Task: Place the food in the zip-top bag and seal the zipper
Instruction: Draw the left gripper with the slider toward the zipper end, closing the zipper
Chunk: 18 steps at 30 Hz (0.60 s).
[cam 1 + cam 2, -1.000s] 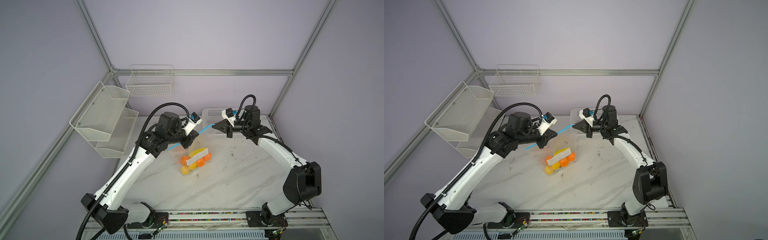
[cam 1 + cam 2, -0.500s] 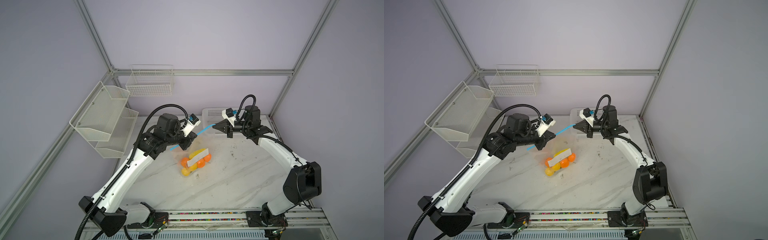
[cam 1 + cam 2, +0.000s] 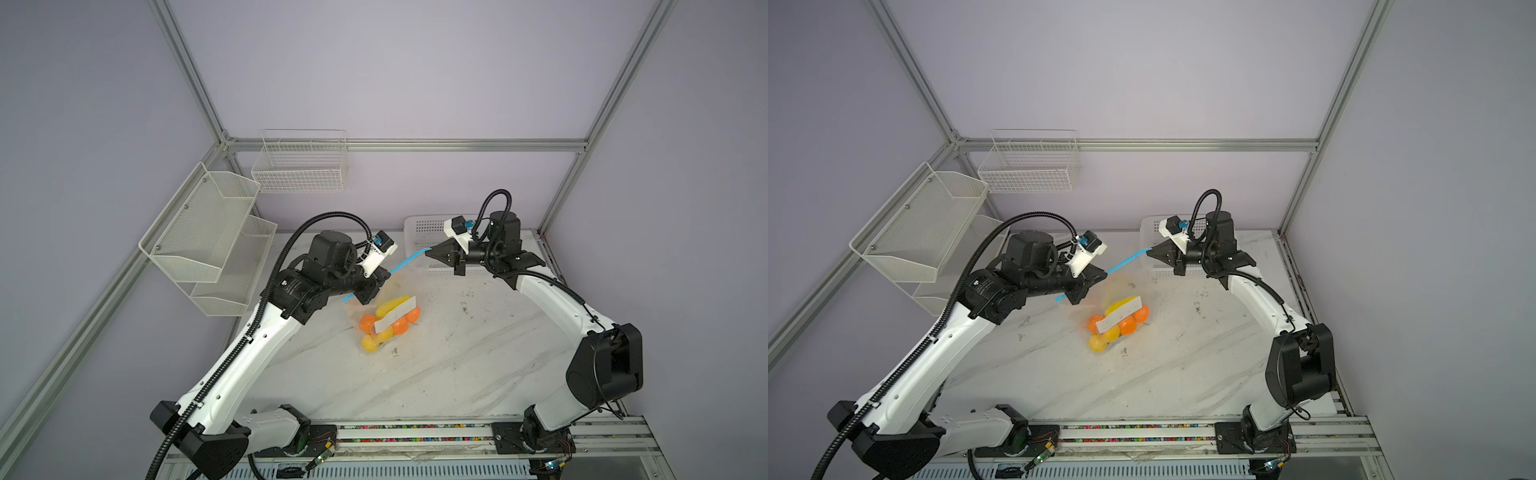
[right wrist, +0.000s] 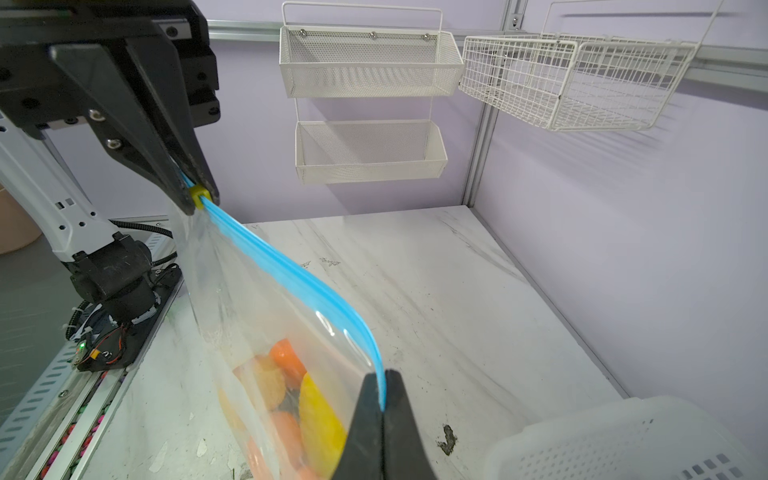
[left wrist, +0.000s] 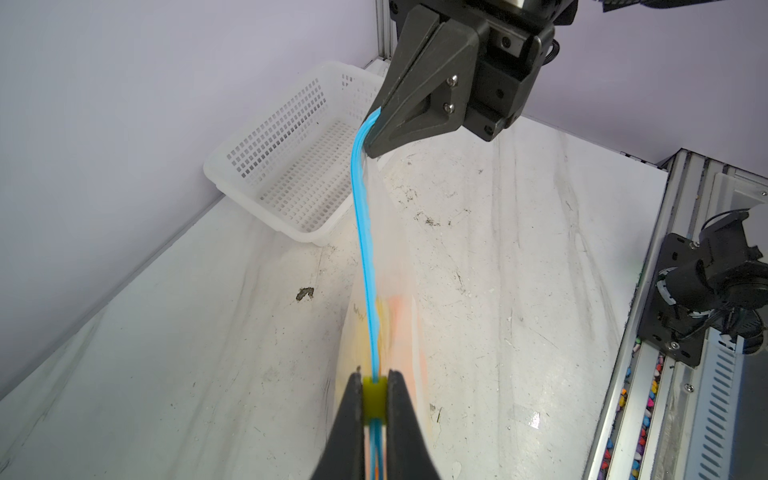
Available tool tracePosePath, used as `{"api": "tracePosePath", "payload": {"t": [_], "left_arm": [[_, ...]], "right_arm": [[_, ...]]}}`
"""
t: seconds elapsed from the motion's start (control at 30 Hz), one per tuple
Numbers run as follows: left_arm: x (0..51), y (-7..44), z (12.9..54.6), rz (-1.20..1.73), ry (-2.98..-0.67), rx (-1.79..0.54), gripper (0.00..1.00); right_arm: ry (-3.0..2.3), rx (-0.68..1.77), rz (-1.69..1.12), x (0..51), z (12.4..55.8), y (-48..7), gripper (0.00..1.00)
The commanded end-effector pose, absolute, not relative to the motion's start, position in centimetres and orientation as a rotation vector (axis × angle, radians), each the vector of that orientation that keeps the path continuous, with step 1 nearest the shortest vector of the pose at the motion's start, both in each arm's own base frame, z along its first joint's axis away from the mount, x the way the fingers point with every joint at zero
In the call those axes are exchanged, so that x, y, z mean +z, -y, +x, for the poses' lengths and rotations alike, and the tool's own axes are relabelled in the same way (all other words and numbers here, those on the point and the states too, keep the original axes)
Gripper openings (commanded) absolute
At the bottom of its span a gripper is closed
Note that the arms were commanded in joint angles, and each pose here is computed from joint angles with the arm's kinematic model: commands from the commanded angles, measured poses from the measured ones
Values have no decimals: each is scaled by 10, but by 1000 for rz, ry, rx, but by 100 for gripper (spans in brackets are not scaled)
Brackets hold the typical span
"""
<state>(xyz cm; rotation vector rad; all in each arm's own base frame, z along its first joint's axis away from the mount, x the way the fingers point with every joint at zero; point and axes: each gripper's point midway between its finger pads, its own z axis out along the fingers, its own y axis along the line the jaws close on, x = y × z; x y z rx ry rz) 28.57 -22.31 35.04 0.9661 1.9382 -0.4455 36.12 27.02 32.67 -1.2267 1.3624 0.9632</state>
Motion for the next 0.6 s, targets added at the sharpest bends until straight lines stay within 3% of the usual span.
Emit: {"api": "tracePosePath", "payload": {"t": [0.0,0.57], "left_arm": [[352,212,276,935,-1942,-437,0],[350,203,267,921,-1970,-422,0]], "right_arm": [[-1392,908,-1201,324,377,-261,0],[-1410,895,-1192,322,381,-260,0]]}}
